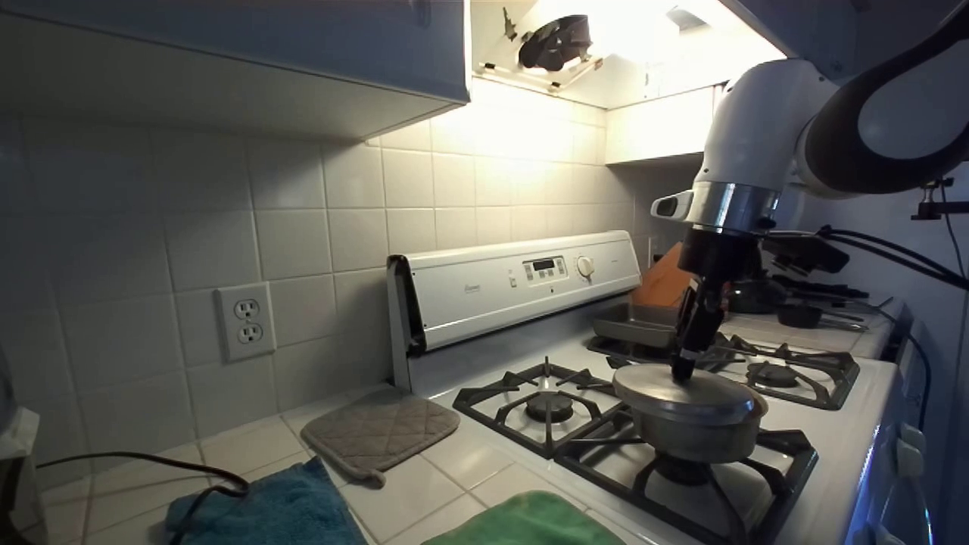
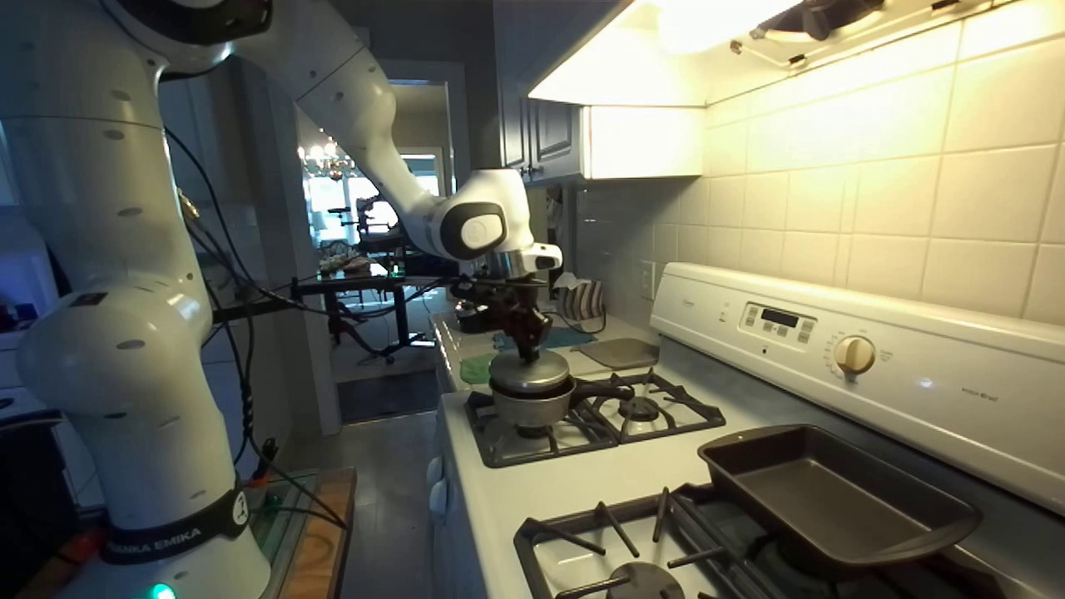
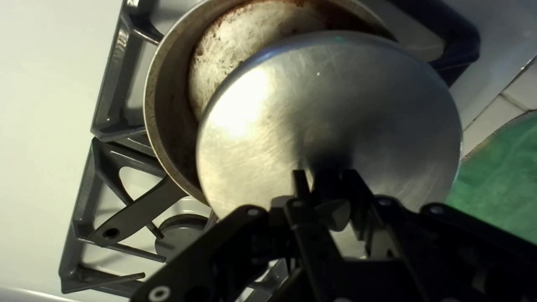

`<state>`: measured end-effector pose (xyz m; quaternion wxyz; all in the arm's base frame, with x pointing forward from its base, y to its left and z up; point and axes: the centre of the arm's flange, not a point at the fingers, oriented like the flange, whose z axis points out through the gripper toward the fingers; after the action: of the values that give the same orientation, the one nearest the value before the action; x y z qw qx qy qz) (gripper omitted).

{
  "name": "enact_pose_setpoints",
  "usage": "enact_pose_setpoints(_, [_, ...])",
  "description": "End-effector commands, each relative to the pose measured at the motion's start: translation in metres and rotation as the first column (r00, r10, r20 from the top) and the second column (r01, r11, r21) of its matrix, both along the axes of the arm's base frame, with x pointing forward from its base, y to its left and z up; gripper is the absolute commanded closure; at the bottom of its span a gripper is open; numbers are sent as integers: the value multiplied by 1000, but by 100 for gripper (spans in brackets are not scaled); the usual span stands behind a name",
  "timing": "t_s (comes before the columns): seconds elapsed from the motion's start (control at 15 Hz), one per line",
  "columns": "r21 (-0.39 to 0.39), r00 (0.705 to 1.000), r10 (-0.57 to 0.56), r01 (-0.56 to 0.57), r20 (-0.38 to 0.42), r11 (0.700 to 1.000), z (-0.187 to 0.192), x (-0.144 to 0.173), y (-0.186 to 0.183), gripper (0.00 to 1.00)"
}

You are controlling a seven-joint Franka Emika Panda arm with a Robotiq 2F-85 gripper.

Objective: Cover the pot

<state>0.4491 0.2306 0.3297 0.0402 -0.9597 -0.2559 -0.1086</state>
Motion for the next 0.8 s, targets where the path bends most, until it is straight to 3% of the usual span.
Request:
enact_pose_setpoints(0.0, [-10,999,-47,47,-16,999,6,-13,-7,94])
enact_pose_setpoints(0.73, [-13,995,-93,93,-32,996,-1,-14,-30,94])
